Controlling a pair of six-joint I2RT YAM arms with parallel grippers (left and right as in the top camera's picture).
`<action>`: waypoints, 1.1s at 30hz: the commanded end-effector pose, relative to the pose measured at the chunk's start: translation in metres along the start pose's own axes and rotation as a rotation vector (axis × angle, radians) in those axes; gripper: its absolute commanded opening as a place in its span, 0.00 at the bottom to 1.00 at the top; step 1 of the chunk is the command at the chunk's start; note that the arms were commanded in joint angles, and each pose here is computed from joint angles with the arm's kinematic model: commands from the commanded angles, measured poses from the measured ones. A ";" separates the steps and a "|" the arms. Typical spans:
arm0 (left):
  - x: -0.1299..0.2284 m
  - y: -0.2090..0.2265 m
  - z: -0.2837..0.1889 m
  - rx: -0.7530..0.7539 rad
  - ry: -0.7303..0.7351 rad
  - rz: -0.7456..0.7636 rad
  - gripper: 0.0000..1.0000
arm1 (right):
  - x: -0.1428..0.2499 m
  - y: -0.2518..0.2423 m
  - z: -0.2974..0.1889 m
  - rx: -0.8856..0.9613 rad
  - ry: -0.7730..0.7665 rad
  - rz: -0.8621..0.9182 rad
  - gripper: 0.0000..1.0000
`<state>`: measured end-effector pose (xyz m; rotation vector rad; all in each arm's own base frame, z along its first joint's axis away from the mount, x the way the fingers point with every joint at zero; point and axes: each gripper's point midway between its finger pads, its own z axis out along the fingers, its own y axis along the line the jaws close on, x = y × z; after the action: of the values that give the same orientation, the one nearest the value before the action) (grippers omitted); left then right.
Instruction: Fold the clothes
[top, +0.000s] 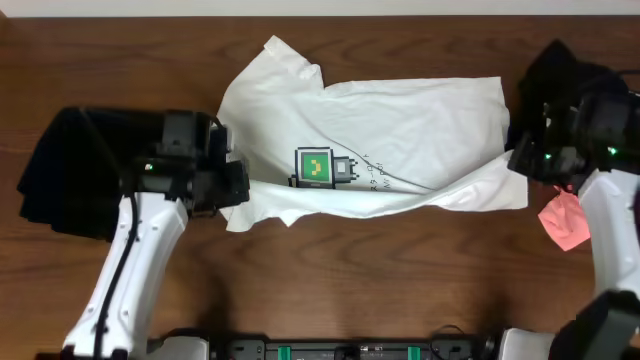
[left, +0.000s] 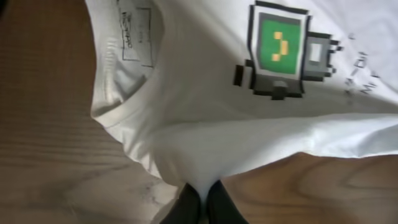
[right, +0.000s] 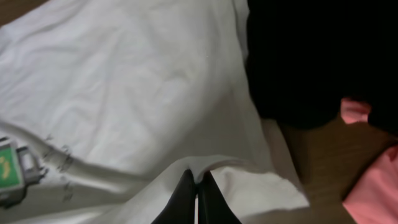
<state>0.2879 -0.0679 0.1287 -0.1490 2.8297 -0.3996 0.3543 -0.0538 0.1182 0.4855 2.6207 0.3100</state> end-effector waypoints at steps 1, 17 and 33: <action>-0.007 0.004 0.008 -0.016 0.009 0.017 0.06 | -0.006 -0.004 0.013 0.022 0.001 0.026 0.01; -0.034 0.005 0.040 -0.007 -0.030 0.026 0.06 | -0.057 -0.001 0.050 -0.042 -0.161 0.043 0.01; -0.051 0.007 0.064 -0.002 -0.054 0.055 0.06 | -0.050 -0.014 0.092 -0.036 -0.112 0.083 0.01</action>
<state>0.3487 -0.0733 0.0858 -0.1004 2.7700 -0.3950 0.4288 -0.0741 0.0504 0.5814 2.5064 0.3329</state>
